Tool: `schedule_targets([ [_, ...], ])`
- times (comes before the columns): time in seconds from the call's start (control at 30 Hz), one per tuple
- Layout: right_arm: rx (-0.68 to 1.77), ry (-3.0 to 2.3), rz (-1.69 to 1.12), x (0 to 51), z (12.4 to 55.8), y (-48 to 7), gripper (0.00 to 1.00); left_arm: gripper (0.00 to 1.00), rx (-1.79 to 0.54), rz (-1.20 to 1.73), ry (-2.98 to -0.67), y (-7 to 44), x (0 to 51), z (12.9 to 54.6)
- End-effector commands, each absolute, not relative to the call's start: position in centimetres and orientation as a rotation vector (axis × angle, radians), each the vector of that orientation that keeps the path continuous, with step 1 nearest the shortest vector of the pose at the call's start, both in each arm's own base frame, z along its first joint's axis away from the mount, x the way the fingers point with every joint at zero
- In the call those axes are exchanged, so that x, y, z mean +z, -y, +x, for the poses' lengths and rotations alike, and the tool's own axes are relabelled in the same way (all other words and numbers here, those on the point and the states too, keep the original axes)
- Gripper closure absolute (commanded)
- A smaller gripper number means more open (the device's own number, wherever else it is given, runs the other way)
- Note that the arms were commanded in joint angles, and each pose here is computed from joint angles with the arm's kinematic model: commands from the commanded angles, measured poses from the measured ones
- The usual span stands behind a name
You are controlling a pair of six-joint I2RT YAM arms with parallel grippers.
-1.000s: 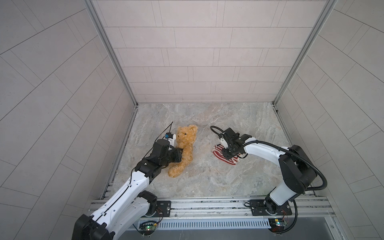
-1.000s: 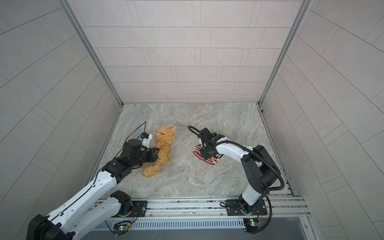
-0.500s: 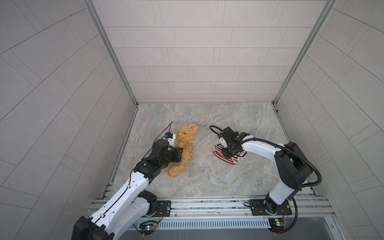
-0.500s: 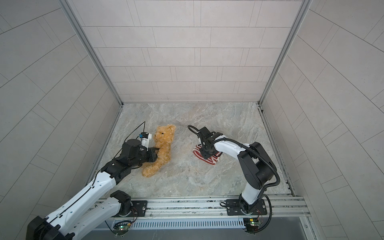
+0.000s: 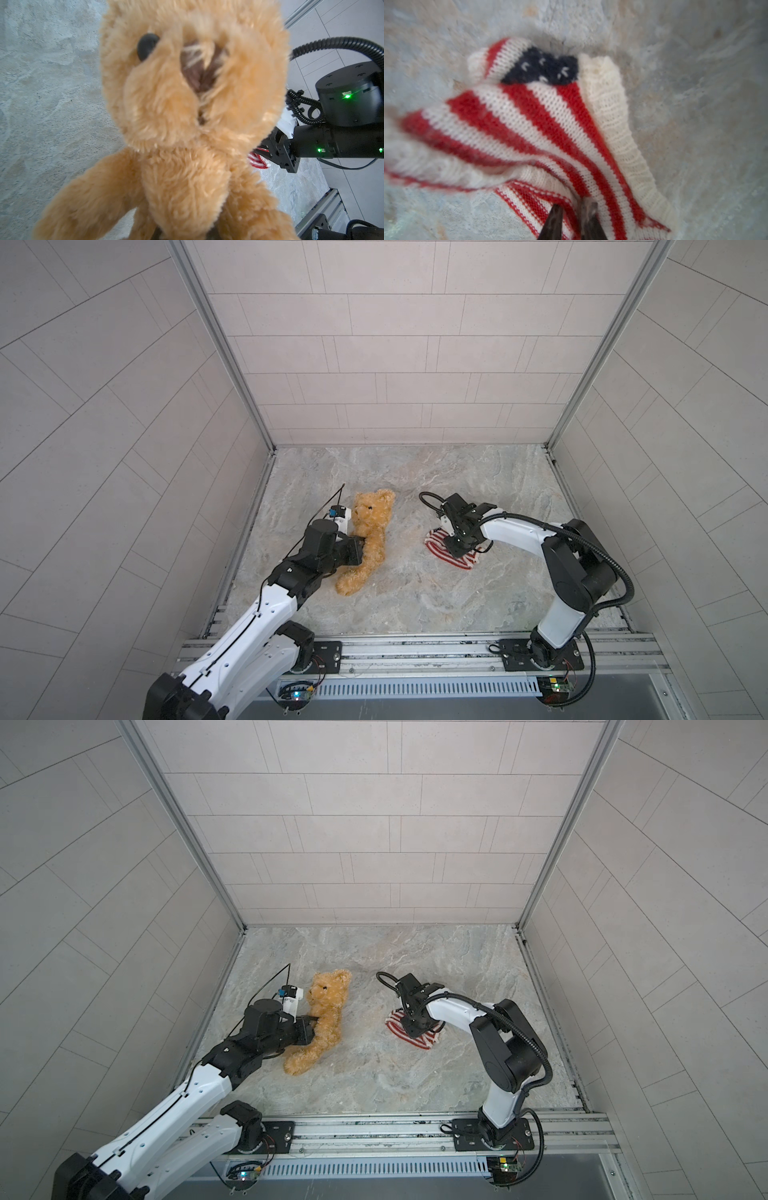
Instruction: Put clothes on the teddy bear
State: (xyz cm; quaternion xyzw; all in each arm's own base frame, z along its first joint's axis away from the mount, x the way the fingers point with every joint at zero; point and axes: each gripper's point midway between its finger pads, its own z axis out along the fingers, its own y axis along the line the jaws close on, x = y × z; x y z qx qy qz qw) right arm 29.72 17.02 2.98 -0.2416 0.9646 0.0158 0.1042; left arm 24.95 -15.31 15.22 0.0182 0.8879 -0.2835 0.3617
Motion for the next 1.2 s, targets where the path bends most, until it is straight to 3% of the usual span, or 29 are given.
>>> schedule_targets([
  [0.0, 0.014, -2.828, -0.710, 4.1, 30.0, -16.6, 0.89, 0.90, -0.732, 0.064, -2.225, 15.4, 16.7, 25.3],
  [0.13, 0.026, -2.756, -0.668, 6.0, 30.3, -16.4, 1.00, 0.90, -0.724, 0.080, -2.226, 15.3, 17.0, 25.2],
  [0.3, 0.109, -2.645, -0.630, 8.0, 30.2, -17.0, 1.00, 0.95, -0.710, 0.149, -2.207, 15.8, 17.8, 24.6],
  [0.47, 0.213, -2.513, -0.596, 9.8, 30.1, -17.8, 1.00, 1.00, -0.717, 0.399, -2.155, 19.4, 18.6, 21.8],
  [0.83, 0.395, -2.268, -0.584, 12.0, 29.8, -19.7, 1.00, 1.00, -0.672, 0.806, -2.210, 23.4, 14.7, 14.4],
  [1.17, 0.457, -2.207, -0.635, 12.4, 28.3, -20.3, 1.00, 1.00, -0.665, 0.997, -2.324, 25.4, 11.4, 12.3],
])
